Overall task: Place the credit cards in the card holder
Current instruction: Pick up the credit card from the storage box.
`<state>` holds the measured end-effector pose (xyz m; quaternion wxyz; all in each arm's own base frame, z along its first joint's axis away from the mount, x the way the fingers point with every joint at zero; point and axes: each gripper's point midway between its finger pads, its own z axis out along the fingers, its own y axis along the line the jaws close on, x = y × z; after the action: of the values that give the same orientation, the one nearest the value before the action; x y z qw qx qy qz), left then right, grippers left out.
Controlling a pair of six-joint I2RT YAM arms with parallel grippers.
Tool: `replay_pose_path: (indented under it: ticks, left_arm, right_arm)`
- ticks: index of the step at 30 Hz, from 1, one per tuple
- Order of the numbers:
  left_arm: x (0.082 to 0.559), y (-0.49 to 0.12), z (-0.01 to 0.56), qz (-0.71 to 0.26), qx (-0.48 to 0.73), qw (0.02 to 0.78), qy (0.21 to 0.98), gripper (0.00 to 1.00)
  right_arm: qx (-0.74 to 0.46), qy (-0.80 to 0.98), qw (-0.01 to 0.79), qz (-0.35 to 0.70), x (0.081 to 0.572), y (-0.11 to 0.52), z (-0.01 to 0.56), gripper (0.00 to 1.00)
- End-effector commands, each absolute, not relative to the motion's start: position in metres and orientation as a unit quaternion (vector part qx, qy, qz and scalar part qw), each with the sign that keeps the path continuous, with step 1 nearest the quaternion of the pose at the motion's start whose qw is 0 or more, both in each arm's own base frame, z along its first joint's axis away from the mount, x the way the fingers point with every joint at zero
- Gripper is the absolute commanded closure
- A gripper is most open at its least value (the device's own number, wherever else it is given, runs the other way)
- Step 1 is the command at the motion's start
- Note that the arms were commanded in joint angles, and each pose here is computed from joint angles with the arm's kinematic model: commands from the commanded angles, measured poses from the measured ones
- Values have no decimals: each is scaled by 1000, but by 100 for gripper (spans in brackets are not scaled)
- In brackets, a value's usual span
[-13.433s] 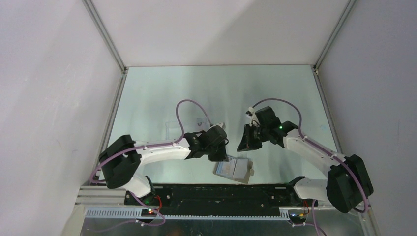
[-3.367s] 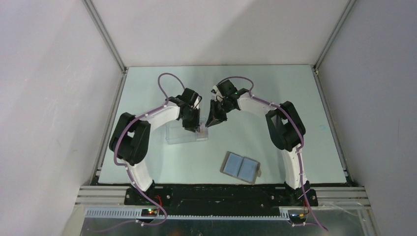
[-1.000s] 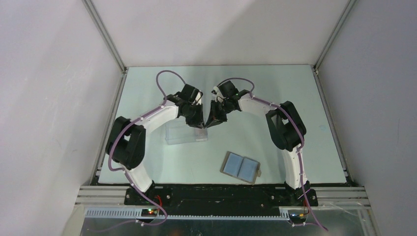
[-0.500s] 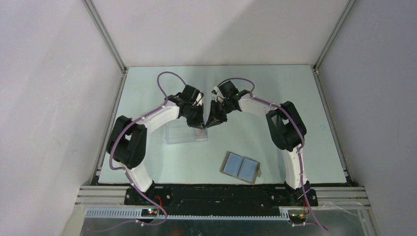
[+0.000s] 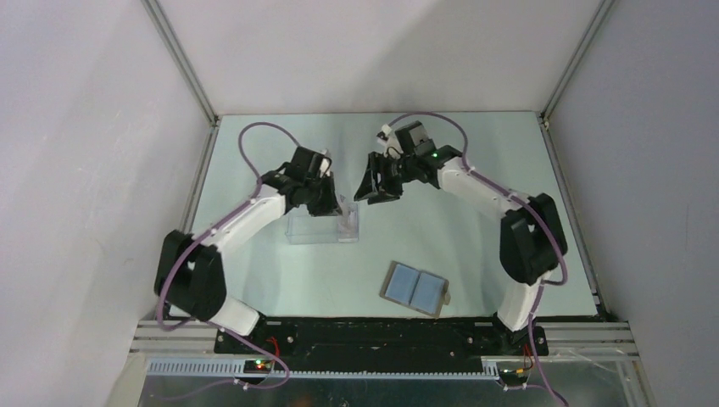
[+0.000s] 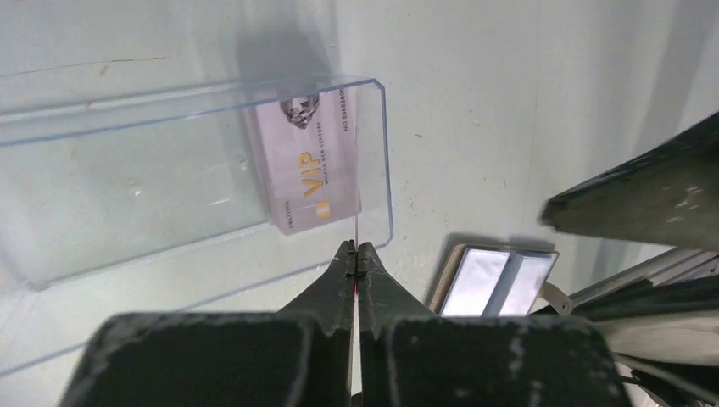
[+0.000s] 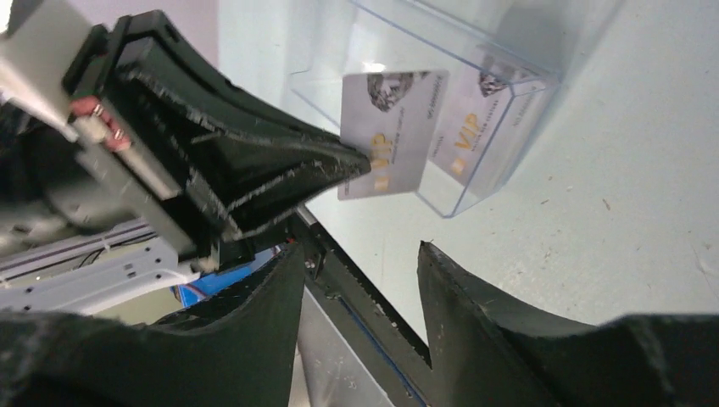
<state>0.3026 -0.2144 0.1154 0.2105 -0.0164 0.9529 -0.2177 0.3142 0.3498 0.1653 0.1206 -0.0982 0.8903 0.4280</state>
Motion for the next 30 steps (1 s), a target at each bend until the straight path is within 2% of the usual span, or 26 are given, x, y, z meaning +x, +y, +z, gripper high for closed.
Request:
replay_pose_path:
  ticks: [1, 6, 9, 14, 18, 30]
  left_arm:
    - [304, -198, 158, -240, -50, 275, 930, 100]
    - [290, -192, 200, -290, -62, 317, 901, 100]
    - [272, -206, 235, -372, -45, 339, 863, 100]
    - [240, -227, 275, -503, -31, 338, 795, 100]
    - [210, -242, 312, -621, 5, 333, 709, 100]
    - [178, -246, 327, -658, 42, 323, 679, 100]
  right_arm:
    - [-103, 867, 159, 462, 308, 340, 209, 43]
    - [-112, 839, 184, 499, 287, 322, 246, 35]
    - [-123, 810, 192, 540, 266, 314, 270, 34]
    - [-139, 769, 187, 595, 237, 302, 295, 35]
    - [-161, 722, 172, 650, 212, 300, 314, 38]
    - [-189, 677, 144, 697, 191, 322, 331, 49]
